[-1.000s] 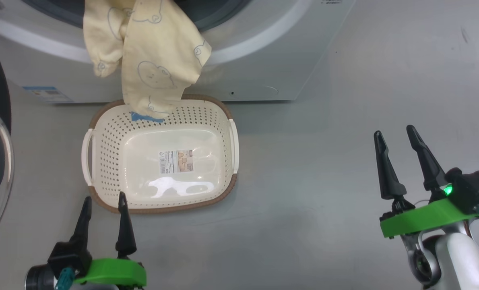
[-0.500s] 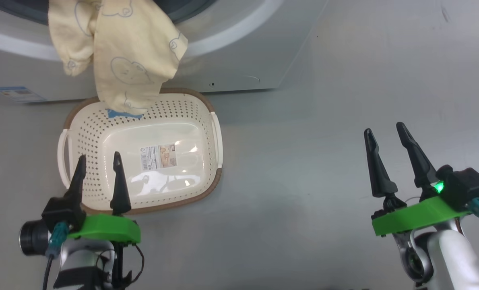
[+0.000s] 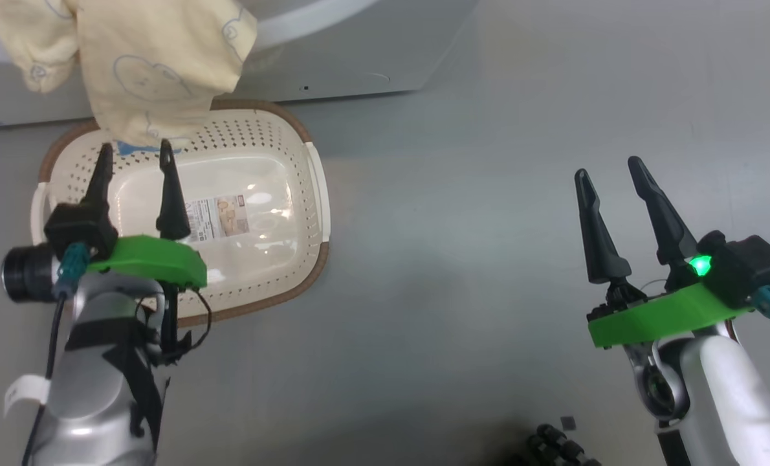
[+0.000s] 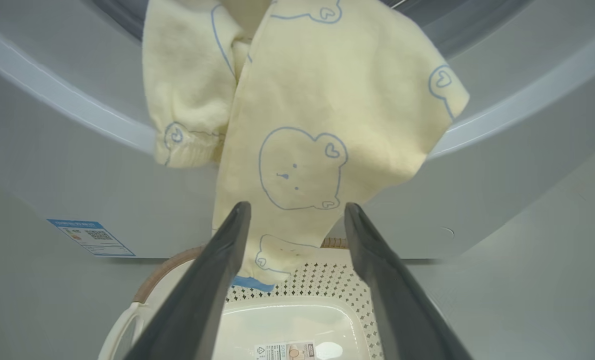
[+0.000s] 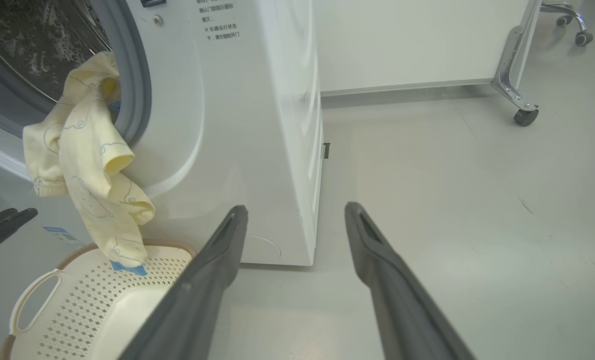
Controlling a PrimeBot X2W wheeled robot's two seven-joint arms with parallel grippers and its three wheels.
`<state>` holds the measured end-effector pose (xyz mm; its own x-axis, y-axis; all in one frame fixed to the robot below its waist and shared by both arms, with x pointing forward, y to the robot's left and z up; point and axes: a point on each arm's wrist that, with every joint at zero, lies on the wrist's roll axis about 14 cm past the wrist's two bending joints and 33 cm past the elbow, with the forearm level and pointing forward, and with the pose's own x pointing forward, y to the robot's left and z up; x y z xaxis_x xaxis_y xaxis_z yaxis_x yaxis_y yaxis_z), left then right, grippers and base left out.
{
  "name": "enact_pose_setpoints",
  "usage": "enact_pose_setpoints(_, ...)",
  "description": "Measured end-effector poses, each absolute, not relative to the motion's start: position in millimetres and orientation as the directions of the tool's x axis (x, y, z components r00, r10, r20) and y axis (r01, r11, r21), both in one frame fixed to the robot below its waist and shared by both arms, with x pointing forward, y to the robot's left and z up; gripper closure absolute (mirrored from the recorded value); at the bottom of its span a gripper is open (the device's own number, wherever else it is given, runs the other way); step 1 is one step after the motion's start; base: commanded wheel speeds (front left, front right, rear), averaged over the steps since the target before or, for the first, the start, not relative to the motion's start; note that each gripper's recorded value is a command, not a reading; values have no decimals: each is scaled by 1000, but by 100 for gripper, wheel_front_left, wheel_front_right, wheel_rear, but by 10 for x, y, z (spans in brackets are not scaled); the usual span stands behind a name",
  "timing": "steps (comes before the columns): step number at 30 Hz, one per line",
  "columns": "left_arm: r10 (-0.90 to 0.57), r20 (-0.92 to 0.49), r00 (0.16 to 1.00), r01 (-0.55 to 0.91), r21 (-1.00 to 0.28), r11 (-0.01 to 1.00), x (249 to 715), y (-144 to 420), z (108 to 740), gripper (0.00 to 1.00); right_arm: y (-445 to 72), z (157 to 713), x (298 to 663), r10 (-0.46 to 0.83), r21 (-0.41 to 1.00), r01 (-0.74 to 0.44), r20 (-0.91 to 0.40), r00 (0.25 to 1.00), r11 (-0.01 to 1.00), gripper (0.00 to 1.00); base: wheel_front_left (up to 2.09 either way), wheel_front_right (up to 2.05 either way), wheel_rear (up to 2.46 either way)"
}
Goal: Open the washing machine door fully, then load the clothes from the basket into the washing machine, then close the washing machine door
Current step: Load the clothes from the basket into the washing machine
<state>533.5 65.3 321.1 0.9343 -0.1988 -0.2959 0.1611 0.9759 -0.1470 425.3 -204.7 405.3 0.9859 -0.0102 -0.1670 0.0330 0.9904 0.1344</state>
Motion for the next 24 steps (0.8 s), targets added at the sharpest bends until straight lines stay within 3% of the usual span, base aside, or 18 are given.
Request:
enact_pose_setpoints(11, -197, -282, 939, 161, -145, 976, 5903, 553, 3010, 0, -2130, 3855, 4347, -29, 115, 54, -207, 978, 992, 0, 0, 0, 0)
enact_pose_setpoints(24, -181, -309, 934, 127, -185, 974, 6139, 530, 2722, 0, -2147, 3681, 4471, -25, 99, 49, -229, 973, 994, 0, 0, 0, 0)
